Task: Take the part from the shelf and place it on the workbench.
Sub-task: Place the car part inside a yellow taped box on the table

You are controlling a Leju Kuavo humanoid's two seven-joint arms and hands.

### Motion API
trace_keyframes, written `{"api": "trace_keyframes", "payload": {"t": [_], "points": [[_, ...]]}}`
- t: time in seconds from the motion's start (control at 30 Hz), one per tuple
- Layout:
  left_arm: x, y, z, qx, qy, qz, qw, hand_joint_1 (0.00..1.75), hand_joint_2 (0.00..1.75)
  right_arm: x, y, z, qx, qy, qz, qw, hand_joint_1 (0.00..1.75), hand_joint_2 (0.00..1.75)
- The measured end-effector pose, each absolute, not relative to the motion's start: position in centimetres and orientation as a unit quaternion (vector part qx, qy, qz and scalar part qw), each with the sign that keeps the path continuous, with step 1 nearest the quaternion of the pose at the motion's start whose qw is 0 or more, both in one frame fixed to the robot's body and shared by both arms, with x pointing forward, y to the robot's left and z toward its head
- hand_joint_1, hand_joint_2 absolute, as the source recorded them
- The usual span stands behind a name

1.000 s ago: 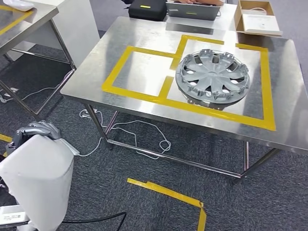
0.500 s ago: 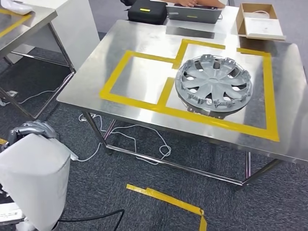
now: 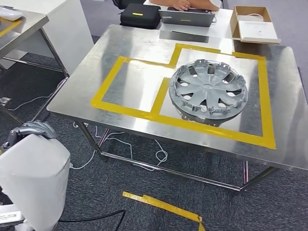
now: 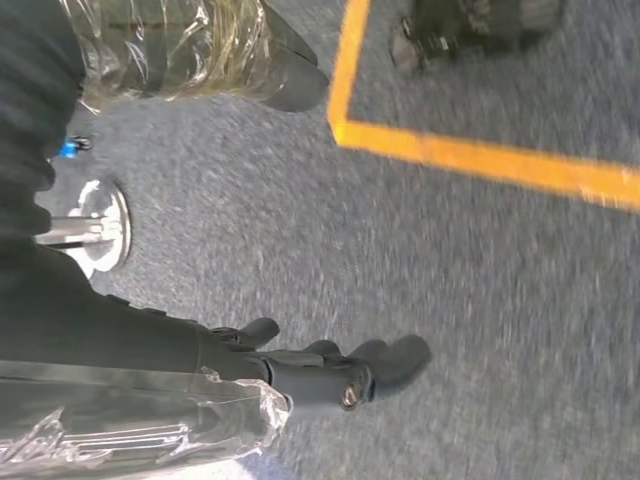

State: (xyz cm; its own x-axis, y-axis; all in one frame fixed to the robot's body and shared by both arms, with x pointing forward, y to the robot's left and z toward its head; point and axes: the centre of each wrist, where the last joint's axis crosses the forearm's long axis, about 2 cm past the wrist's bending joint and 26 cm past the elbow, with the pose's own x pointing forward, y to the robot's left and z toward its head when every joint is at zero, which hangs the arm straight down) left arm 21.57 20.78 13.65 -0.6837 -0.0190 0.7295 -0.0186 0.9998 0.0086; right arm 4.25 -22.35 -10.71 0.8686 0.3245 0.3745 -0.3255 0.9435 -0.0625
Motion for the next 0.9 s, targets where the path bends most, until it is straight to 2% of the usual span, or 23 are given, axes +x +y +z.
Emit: {"api": "trace_keyframes", "payload": {"t": [0.9], "points": [[21.64,21.1,13.53,0.017,-0.916,0.004,0.4,1.75,1.75,4.0,-22.42,-10.75,0.002,-0.189,0.164,0.968,0.0,1.75]]}}
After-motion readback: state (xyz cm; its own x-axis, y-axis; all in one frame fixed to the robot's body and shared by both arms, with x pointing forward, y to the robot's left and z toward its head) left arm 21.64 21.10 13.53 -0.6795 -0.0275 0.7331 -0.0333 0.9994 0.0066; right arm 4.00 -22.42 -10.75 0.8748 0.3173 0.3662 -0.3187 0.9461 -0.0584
